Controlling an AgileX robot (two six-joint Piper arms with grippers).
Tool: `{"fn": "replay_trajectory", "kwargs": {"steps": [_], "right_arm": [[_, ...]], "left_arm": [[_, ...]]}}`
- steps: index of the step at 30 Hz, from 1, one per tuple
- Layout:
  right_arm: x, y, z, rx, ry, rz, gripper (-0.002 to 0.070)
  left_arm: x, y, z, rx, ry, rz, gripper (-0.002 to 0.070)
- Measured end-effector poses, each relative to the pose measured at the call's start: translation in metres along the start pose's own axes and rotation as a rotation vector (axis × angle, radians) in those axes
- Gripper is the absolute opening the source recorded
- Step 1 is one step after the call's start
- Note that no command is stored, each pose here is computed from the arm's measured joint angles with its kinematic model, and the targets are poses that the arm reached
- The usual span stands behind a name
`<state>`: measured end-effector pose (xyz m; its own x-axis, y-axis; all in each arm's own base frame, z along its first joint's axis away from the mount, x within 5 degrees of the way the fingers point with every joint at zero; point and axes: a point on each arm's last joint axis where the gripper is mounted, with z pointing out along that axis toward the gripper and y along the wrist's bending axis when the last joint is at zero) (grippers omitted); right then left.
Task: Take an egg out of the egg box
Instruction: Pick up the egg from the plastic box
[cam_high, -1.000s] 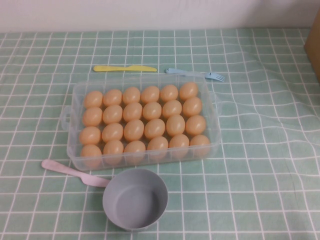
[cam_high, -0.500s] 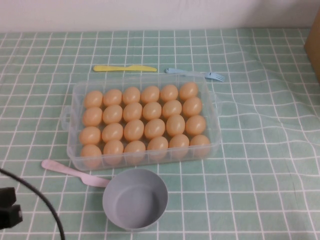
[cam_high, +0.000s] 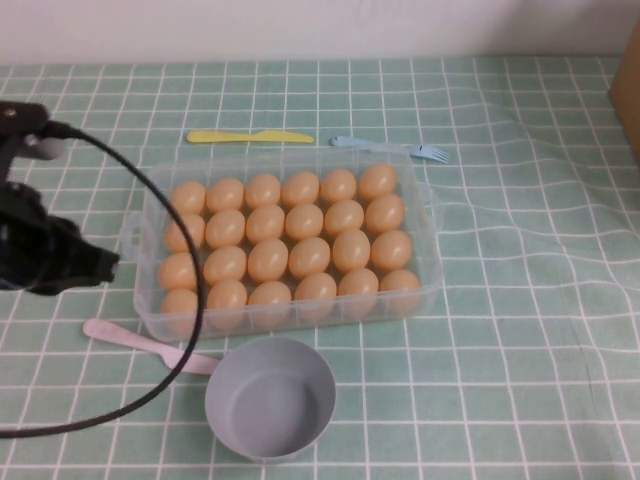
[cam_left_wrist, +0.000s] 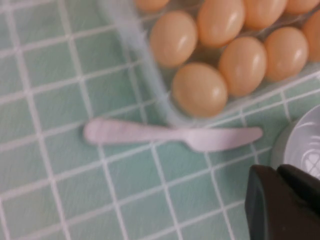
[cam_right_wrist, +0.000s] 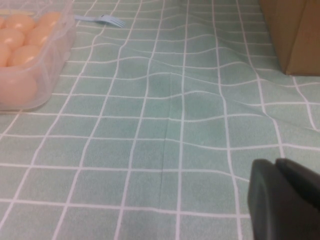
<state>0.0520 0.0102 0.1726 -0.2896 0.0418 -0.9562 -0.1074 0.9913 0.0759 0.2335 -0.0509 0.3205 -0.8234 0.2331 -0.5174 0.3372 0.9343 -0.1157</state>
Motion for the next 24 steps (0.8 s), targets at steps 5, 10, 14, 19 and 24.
{"fn": "replay_trajectory", "kwargs": {"steps": [5, 10, 14, 19, 24], "right_arm": [[0.000, 0.000, 0.000, 0.000, 0.000, 0.000, -0.0017], [0.000, 0.000, 0.000, 0.000, 0.000, 0.000, -0.0017], [0.000, 0.000, 0.000, 0.000, 0.000, 0.000, -0.0017], [0.000, 0.000, 0.000, 0.000, 0.000, 0.000, -0.0017], [0.000, 0.000, 0.000, 0.000, 0.000, 0.000, -0.0017]], "left_arm": [[-0.034, -0.024, 0.019, 0.029, 0.055, 0.104, -0.0003], [-0.059, -0.047, 0.042, 0.046, 0.154, 0.198, -0.0003], [-0.072, -0.057, 0.053, 0.010, 0.216, 0.245, -0.0003], [-0.079, -0.060, 0.076, -0.057, 0.312, 0.272, -0.0003], [-0.079, -0.056, 0.094, -0.095, 0.364, 0.282, -0.0003]]}}
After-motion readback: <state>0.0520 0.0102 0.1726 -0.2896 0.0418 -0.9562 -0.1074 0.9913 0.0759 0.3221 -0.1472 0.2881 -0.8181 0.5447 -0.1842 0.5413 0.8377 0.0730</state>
